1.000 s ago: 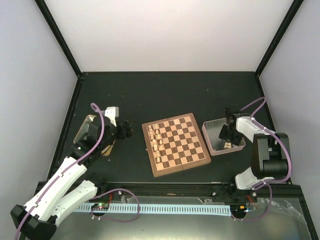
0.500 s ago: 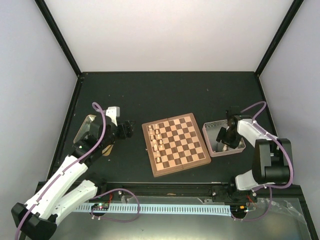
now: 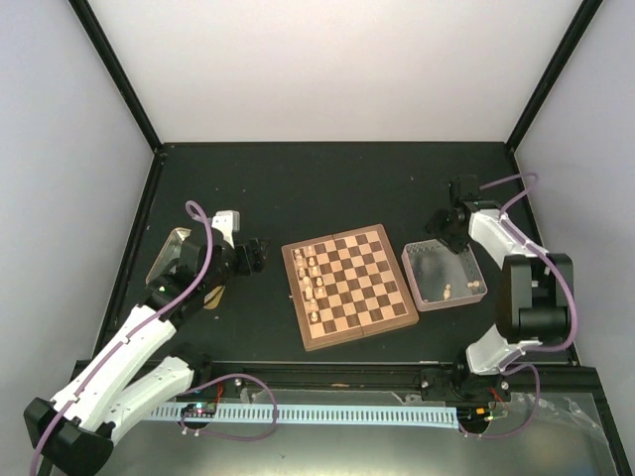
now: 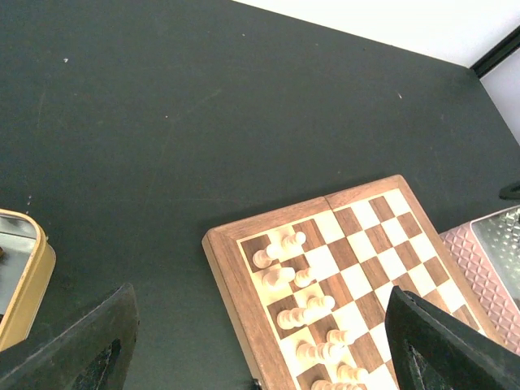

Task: Set up the chess pieces on the board
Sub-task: Adjust the storage box at the center of the board.

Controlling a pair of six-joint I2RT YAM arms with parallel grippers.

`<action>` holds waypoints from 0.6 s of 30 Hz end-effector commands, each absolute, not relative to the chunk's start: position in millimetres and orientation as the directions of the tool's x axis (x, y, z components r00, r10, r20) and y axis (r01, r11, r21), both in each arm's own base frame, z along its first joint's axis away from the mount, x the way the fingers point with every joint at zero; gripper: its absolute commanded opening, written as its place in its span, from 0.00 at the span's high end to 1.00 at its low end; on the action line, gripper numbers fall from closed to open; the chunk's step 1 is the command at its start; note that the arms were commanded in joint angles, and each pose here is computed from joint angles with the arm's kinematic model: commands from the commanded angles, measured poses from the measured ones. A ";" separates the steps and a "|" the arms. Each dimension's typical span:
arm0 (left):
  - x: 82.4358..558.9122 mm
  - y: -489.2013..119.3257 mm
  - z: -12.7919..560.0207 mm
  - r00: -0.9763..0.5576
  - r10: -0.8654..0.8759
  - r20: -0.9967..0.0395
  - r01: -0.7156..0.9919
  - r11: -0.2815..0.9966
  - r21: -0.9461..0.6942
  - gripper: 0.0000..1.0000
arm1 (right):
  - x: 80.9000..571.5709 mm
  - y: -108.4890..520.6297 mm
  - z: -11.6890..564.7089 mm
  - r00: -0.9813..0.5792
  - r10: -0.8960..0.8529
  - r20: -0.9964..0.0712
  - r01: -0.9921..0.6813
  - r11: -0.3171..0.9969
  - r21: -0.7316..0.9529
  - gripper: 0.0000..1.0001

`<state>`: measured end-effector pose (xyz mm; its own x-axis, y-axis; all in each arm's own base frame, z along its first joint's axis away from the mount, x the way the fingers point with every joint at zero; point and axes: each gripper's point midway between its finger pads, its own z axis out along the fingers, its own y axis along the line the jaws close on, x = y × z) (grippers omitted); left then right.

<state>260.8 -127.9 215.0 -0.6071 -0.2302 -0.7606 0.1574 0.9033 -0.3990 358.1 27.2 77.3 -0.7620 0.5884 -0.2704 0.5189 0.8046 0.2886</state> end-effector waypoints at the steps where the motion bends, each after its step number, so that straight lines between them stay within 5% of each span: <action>1: 263.9 -129.9 243.6 -0.562 -0.258 -0.786 0.187 0.886 -0.424 0.15 | 381.5 18.7 73.4 -0.717 0.631 -0.297 0.572 0.776 0.267 0.43; 18: 259.7 -128.3 241.9 -0.567 -0.262 -0.781 0.183 0.884 -0.429 0.15 | 392.1 32.4 57.7 -0.852 0.436 -0.288 0.392 0.898 0.200 0.88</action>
<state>259.5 -127.1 218.7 -0.5981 -0.2354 -0.7661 0.1618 0.9007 -0.4031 387.3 24.1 51.9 -0.8075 0.5290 -0.2608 0.4889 0.8477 0.2058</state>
